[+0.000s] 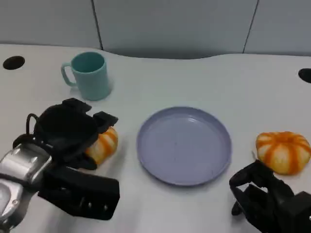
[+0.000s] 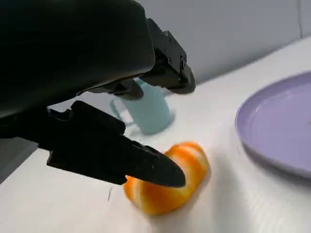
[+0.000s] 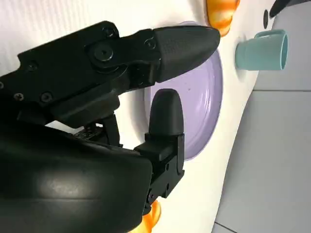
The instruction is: Grasp the bread from the table and place it into the plate.
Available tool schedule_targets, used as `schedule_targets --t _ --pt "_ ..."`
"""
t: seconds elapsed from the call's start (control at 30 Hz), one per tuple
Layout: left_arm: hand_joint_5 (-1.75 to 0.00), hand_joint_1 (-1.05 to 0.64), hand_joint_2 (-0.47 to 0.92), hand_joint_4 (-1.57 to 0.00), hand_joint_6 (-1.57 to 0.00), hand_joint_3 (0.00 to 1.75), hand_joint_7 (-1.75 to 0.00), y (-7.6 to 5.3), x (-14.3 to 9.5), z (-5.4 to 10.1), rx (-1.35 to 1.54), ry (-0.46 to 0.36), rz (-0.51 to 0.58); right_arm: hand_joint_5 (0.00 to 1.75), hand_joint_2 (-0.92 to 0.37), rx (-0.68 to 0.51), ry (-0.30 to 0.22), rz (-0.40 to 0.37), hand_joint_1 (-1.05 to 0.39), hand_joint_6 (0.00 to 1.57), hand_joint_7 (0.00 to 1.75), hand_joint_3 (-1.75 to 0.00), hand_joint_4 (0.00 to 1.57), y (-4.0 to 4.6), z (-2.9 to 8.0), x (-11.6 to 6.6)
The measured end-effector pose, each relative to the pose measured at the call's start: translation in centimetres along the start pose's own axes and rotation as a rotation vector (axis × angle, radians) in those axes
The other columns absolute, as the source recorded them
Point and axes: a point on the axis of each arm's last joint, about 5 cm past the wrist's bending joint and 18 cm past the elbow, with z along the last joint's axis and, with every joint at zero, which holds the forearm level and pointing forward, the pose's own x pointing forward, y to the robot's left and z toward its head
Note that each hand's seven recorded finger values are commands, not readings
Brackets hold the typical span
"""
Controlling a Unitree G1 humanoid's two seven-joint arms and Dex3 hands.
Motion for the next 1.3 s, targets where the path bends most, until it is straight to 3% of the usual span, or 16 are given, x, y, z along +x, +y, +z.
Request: schedule_targets --t 0.3,0.47,0.8,0.93,0.97,1.0,1.03,1.07,1.13,1.23,1.3 --pt "-0.01 -0.93 0.92 -0.03 -0.1 0.03 0.0 -1.0 3.4 -0.3 -0.034 0.027 -0.179 1.75 -0.92 0.005 0.002 -0.005 -0.29 0.36 1.75 -0.32 0.59 -0.1 -0.1 -0.2" --pt "-0.02 -0.87 0.9 -0.04 -0.11 0.01 -0.01 -3.6 5.9 0.3 -0.05 0.068 -0.295 1.75 -0.92 0.0 0.002 -0.003 -0.29 0.36 1.75 -0.32 0.59 -0.18 -0.2 -0.2" --pt "-0.06 -0.73 0.8 -0.16 -0.21 0.0 -0.02 -4.8 7.9 1.2 -0.061 0.104 -0.291 1.75 -0.92 0.0 -0.005 -0.001 -0.29 0.36 1.75 -0.32 0.57 -0.3 -0.2 -0.3" --pt "-0.22 -0.48 0.82 -0.43 -0.52 0.01 -0.15 -5.0 7.9 1.2 -0.06 0.111 -0.258 1.75 -0.92 0.0 -0.005 -0.001 -0.29 0.35 1.75 -0.32 0.57 -0.3 -0.2 -0.3" --pt "-0.49 -0.41 0.83 -0.41 -0.56 0.0 -0.28 -5.2 7.9 1.2 -0.061 0.113 -0.237 1.75 -0.92 -0.001 -0.005 -0.001 -0.29 0.35 1.75 -0.32 0.57 -0.3 -0.2 -0.3" --pt "-1.02 -0.33 0.85 -0.3 -0.45 0.0 -0.76 -5.3 7.8 1.3 -0.062 0.115 -0.218 1.75 -0.92 -0.001 -0.006 -0.001 -0.29 0.35 1.75 -0.32 0.57 -0.3 -0.2 -0.3" --pt "-1.45 -0.24 0.86 -0.36 -0.36 0.0 -1.28 -5.4 7.8 1.3 -0.07 0.118 -0.2 1.75 -0.92 -0.001 -0.007 -0.001 -0.29 0.35 1.75 -0.32 0.57 -0.3 -0.2 -0.3" --pt "-1.59 -0.21 0.86 -0.43 -0.35 0.0 -1.48 -5.5 7.8 1.4 -0.083 0.121 -0.176 1.75 -0.92 -0.001 -0.007 -0.001 -0.29 0.35 1.75 -0.32 0.57 -0.3 -0.2 -0.3" --pt "-1.71 -0.17 0.87 -0.67 -0.44 0.01 -1.69 -5.9 7.5 1.4 -0.099 0.118 -0.118 1.75 -0.92 0.0 -0.009 0.0 -0.28 0.36 1.75 -0.32 0.57 -0.3 -0.2 -0.3" --pt "-1.74 -0.19 0.91 -0.77 -0.51 0.03 -1.74 -6.5 7.1 1.5 -0.141 0.088 -0.032 1.75 -0.92 0.003 -0.01 -0.001 -0.28 0.36 1.75 -0.32 0.57 -0.32 -0.2 -0.3" --pt "-1.75 -0.17 0.92 -0.76 -0.52 0.06 -1.74 -6.8 6.9 1.4 -0.161 0.076 -0.025 1.75 -0.92 0.005 -0.01 0.0 -0.28 0.35 1.75 -0.32 0.57 -0.33 -0.2 -0.3"
